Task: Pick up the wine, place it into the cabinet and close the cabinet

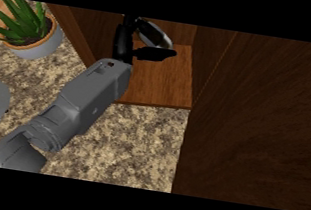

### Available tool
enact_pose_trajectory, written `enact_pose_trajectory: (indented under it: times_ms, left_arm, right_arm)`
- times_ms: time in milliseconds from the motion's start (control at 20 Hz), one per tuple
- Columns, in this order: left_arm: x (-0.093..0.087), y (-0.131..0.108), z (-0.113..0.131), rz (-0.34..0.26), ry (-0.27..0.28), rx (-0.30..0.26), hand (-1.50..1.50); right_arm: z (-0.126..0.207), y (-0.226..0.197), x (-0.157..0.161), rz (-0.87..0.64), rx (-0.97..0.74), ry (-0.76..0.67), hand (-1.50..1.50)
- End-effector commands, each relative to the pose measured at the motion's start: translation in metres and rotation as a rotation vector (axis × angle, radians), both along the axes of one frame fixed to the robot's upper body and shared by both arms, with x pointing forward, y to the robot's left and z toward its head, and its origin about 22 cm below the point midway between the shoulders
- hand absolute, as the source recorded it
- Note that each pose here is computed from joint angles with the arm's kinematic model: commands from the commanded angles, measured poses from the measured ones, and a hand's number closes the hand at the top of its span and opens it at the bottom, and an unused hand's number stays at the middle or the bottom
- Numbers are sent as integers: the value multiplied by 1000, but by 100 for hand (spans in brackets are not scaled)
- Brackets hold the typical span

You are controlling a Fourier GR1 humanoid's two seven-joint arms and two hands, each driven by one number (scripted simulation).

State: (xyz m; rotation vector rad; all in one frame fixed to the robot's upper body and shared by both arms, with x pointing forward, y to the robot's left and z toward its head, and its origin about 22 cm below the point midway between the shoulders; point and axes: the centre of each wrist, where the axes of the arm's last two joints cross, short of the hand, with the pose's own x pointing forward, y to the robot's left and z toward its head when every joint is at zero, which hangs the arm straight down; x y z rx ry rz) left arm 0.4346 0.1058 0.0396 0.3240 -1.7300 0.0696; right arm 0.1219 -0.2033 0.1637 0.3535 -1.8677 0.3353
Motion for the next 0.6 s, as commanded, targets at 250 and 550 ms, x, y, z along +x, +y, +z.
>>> enact_pose_trajectory:
  times_ms: [250, 550]
  left_arm:
    - [-1, 3, 4, -114, -109, -125, -150]
    - [-17, -20, -8, -184, -141, -163, -150]
  right_arm:
    - [30, -14, -31, 9, 31, -48, -150]
    - [33, -13, -30, -18, 39, -28, -150]
